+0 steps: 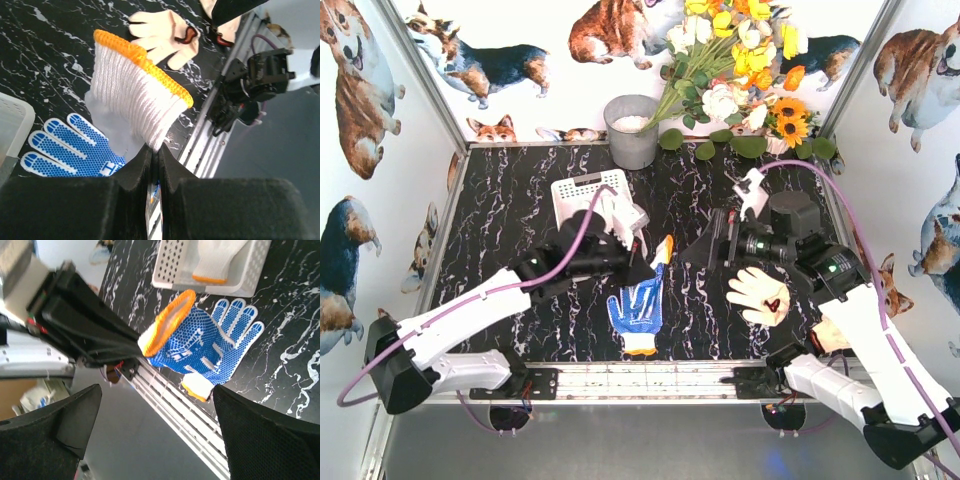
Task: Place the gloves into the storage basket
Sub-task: Pair the glove with the glove.
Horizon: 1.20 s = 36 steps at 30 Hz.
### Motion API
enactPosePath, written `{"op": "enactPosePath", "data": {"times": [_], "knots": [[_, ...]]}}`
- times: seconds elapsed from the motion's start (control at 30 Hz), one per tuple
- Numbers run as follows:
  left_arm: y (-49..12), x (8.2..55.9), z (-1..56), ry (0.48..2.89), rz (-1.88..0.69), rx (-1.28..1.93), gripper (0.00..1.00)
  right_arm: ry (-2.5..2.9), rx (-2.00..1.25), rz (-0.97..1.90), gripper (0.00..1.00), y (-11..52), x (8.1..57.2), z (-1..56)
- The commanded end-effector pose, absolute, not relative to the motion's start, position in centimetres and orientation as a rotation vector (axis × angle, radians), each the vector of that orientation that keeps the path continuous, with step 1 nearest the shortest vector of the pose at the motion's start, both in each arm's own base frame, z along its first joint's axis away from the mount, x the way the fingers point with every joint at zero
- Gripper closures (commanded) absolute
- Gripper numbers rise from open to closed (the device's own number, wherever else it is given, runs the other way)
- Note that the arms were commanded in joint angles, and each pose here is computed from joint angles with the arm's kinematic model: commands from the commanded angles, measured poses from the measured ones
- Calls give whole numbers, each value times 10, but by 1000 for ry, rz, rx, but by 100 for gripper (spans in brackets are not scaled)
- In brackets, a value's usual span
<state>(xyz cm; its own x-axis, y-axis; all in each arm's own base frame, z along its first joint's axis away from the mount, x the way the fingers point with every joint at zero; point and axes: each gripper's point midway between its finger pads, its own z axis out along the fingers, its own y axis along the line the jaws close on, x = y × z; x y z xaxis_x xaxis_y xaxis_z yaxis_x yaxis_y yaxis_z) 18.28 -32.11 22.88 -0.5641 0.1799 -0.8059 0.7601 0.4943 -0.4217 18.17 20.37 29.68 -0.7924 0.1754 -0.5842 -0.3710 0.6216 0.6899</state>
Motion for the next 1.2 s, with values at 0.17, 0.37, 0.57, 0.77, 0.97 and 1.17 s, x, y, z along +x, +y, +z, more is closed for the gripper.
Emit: {"op": "enactPosePath", "data": {"times": [0.17, 0.37, 0.57, 0.77, 0.97, 1.17], "knots": [[-314, 138, 273, 1938, -1361, 988, 100, 1956, -678, 993, 5, 230, 176, 286], [-312, 117, 283, 1930, -1472, 1068, 100, 1787, -848, 956, 2, 241, 178, 281], [-309, 110, 283, 1955, -1490, 1104, 100, 1622, -988, 1016, 3, 254, 165, 294], [-305, 104, 280, 1988, -1495, 1130, 100, 1503, -1057, 1080, 6, 259, 150, 315], [-303, 104, 283, 1981, -1483, 1122, 100, 1484, -1110, 1157, 13, 263, 137, 317], [-303, 102, 283, 1986, -1496, 1129, 100, 1494, -1134, 1226, 16, 267, 130, 315]]}}
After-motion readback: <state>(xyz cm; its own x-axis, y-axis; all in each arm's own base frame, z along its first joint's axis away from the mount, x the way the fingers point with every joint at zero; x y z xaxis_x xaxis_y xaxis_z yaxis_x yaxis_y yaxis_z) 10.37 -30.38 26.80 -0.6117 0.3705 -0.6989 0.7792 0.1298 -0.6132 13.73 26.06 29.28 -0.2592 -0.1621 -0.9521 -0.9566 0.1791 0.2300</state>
